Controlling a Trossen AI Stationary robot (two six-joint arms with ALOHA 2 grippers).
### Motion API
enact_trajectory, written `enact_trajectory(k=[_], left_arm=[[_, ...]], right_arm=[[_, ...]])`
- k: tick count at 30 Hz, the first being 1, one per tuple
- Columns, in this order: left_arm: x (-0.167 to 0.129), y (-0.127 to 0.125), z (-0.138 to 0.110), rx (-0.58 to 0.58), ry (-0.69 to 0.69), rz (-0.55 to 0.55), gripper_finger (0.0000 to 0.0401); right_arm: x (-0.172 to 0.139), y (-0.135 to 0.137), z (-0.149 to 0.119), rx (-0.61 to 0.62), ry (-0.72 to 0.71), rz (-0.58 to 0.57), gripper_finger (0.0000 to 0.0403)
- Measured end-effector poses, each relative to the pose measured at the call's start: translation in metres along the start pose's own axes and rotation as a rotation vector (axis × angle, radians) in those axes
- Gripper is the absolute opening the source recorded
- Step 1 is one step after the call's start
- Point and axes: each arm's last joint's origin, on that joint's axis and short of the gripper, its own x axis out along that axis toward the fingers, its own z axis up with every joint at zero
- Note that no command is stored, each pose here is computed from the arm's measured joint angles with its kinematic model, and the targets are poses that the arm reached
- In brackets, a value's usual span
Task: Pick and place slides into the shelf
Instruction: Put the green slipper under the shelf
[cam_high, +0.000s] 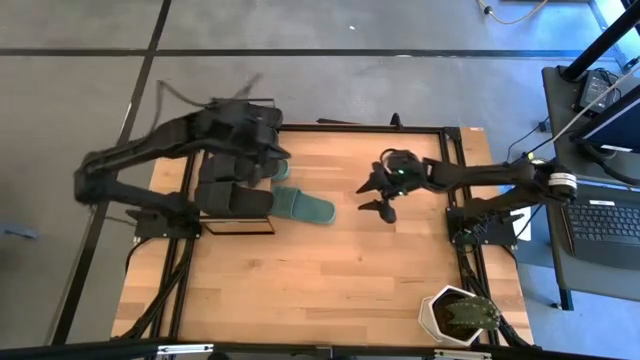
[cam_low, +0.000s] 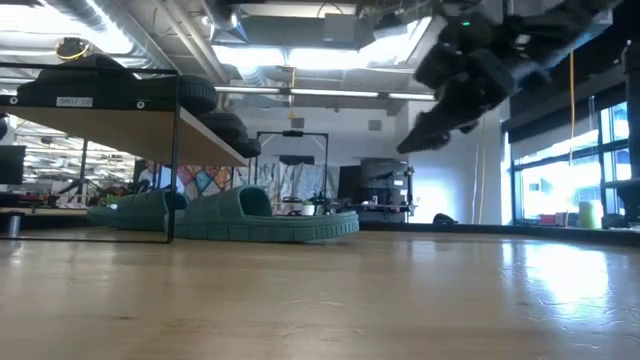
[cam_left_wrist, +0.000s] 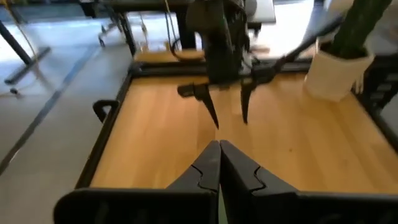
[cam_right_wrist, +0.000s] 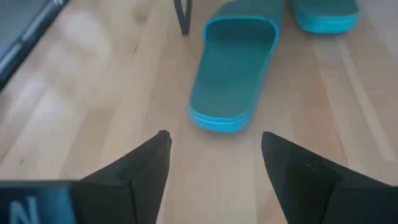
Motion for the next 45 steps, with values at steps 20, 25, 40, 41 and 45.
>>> enact_trajectory(k=[20,25,40,41,45], left_arm=[[0.162,-0.069,0.020,0.130,0.443,-0.092,0.0000],[0.189,-0.070,-0.001,0.111,0.556,-0.095,0.0000],[0.245,-0.093,-0.056,0.098,0.785,-0.135,0.0000],[0.249,-0.094,-0.060,0.095,0.797,-0.134,0.0000],[0.256,-0.095,-0.068,0.098,0.816,-0.139,0.0000]], right_arm=[[-0.012,0.007,-0.032,0.007,0.008,-0.014,0.0251],[-0.012,0.007,-0.032,-0.012,0.005,-0.025,0.0251],[-0.012,0.006,-0.031,-0.004,0.003,-0.039,0.0251],[-0.012,0.006,-0.031,0.004,0.002,-0.039,0.0251],[-0.012,0.006,-0.031,0.018,0.001,-0.039,0.0251]])
